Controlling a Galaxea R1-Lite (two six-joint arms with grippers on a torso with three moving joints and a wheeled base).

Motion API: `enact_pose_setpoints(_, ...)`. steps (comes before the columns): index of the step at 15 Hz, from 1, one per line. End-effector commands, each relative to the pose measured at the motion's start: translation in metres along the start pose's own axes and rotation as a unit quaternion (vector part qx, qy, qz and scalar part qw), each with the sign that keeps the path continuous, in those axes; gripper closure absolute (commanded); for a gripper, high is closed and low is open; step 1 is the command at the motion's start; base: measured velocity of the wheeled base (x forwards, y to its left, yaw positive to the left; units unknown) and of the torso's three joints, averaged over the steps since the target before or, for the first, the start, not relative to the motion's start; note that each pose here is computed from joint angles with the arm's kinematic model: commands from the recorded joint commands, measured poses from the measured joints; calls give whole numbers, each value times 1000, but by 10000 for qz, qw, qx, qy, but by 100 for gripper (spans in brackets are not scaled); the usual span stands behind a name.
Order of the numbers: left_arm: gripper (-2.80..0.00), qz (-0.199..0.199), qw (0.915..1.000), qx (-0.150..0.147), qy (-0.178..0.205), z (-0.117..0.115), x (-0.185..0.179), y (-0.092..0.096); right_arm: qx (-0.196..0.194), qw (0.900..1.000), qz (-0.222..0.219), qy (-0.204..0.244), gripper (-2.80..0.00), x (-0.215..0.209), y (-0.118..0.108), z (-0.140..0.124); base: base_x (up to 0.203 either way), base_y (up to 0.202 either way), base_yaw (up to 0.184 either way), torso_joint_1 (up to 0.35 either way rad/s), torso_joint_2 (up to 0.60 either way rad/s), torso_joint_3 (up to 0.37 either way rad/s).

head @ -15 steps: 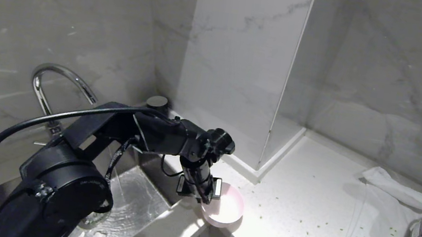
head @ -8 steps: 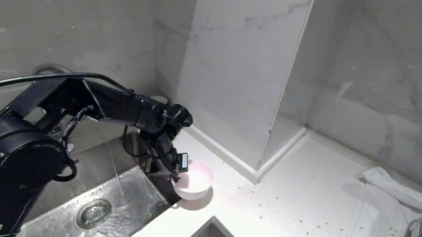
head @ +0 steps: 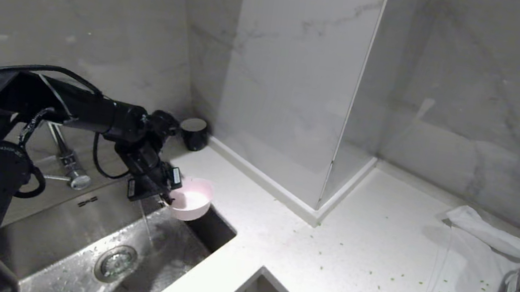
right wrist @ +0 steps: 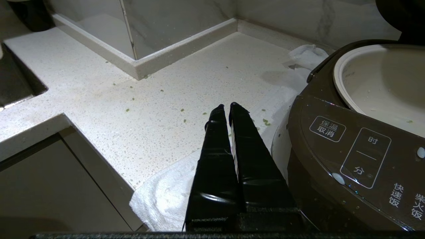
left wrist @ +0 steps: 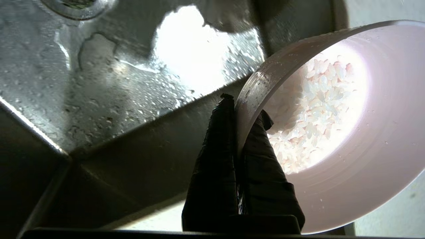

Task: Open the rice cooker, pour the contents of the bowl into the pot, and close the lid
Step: Fill a bowl with water from the tap

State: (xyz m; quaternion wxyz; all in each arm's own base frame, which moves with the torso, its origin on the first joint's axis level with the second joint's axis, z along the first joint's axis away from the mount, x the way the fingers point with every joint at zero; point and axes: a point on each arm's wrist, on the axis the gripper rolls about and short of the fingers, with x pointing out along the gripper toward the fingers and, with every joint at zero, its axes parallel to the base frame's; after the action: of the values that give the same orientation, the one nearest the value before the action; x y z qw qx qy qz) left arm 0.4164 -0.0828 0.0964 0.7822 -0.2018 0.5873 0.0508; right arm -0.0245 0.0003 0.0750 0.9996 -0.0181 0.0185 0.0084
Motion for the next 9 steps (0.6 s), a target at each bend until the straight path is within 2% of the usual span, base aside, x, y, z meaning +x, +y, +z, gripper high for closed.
enact_pose_setpoints(1,0,89,9993,-360,-98,14,-3,29,-2,10000,4,5,0,0,0,0,0,0,0,0,0,0)
enact_pose_setpoints(3,0,167,9975,-666,-167,23,3,57,-2,10000,4,5,0,0,0,0,0,0,0,0,0,0)
enact_pose_setpoints(6,0,264,9943,-987,-299,32,10,92,-2,10000,9,2,0,0,0,0,0,0,0,0,0,0)
enact_pose_setpoints(9,0,432,9890,-1330,-488,49,12,126,-2,10000,4,5,0,0,0,0,0,0,0,0,0,0)
